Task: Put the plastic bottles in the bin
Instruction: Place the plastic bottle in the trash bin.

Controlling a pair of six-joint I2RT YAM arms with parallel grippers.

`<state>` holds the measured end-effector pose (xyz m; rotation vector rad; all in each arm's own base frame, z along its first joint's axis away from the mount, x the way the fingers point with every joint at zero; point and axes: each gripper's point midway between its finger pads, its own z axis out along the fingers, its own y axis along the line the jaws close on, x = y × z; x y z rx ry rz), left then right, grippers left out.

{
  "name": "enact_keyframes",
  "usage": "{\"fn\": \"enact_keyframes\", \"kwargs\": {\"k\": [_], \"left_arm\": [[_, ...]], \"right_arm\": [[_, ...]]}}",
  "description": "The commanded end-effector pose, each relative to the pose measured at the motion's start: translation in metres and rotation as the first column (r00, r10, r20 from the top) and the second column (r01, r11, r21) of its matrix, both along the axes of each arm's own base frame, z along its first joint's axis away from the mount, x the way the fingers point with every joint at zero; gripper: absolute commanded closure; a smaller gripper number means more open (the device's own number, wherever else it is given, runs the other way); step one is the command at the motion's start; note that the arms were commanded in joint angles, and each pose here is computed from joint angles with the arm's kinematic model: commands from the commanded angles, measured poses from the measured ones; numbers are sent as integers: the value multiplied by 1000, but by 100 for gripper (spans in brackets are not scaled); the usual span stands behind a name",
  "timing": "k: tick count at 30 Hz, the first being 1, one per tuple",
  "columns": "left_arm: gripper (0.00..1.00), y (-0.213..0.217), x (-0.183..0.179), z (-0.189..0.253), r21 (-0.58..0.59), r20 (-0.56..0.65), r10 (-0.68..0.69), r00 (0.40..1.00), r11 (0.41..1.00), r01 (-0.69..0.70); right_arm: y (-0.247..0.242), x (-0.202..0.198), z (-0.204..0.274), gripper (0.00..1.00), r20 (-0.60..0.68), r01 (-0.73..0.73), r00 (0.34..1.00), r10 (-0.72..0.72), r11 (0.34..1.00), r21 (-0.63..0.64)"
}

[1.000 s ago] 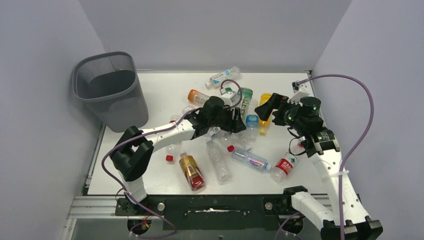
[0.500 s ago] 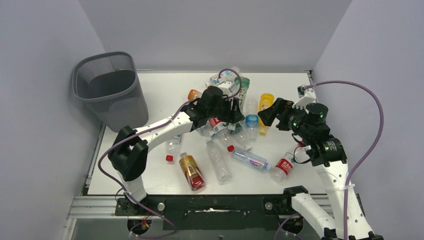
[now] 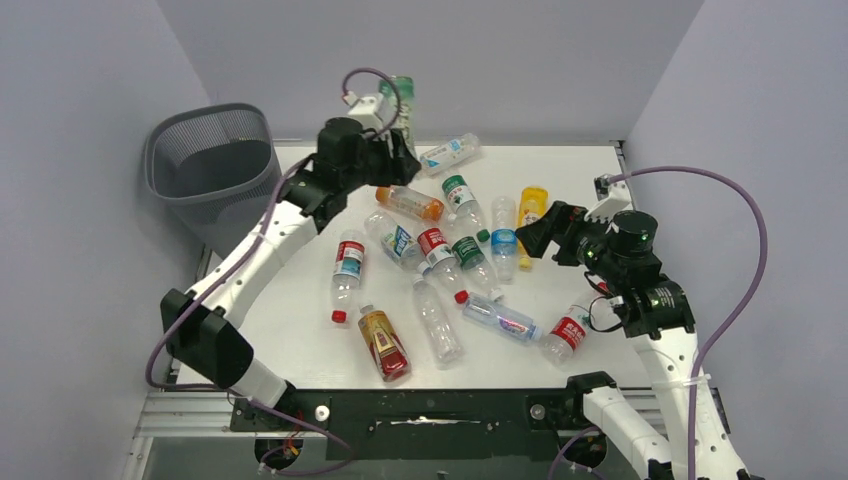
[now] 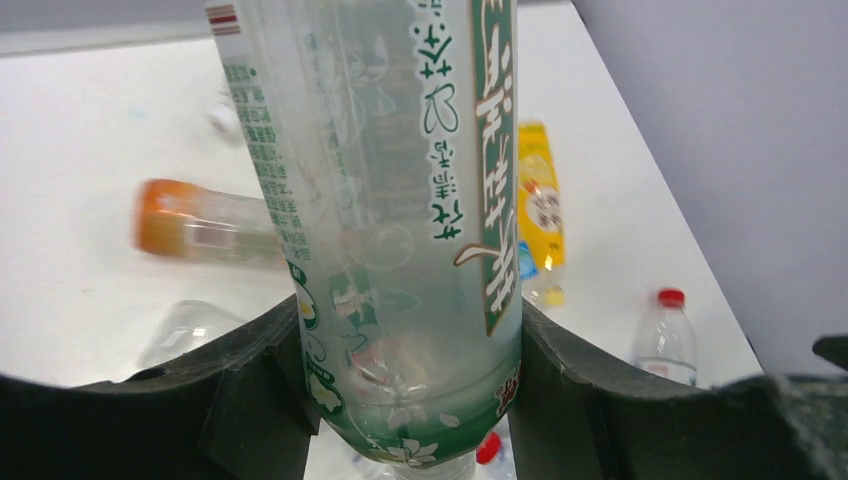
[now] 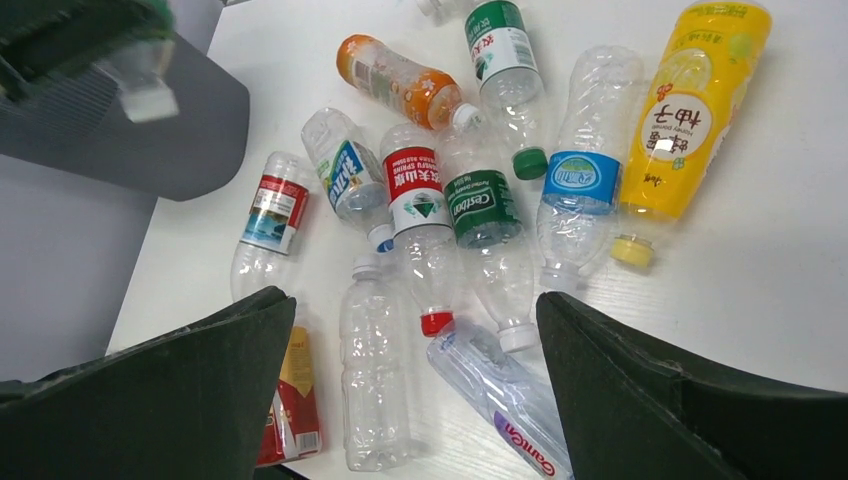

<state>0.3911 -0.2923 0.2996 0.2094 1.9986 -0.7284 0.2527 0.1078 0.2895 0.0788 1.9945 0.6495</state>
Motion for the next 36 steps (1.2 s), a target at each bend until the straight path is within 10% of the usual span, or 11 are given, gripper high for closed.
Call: {"fn": "enact_keyframes", "kwargs": {"k": [1,12,25,31,36], "left_arm": [[70,81,21,72,-51,142,178,974,984,-173],[69,261,49,145,-129,289,566,772,822,-555],[68,385,40,98,-49,249,811,529,556,-830],[25,401,47,68,39,208,839,502,506,-862],[18,403,41,73,34,221,843,490,495,-868]], "right_arm": [[3,2,1,3,30,-26,999,26,1000,8],[6,-6,-23,3,-19,-46,999,47,999,10],[10,-4,-43,3,-67,-64,996,65,998,16],[11,-2,-50,3,-84,-68,994,69,998,16],[11,-1,-55,3,-94,-63,994,64,998,16]]}}
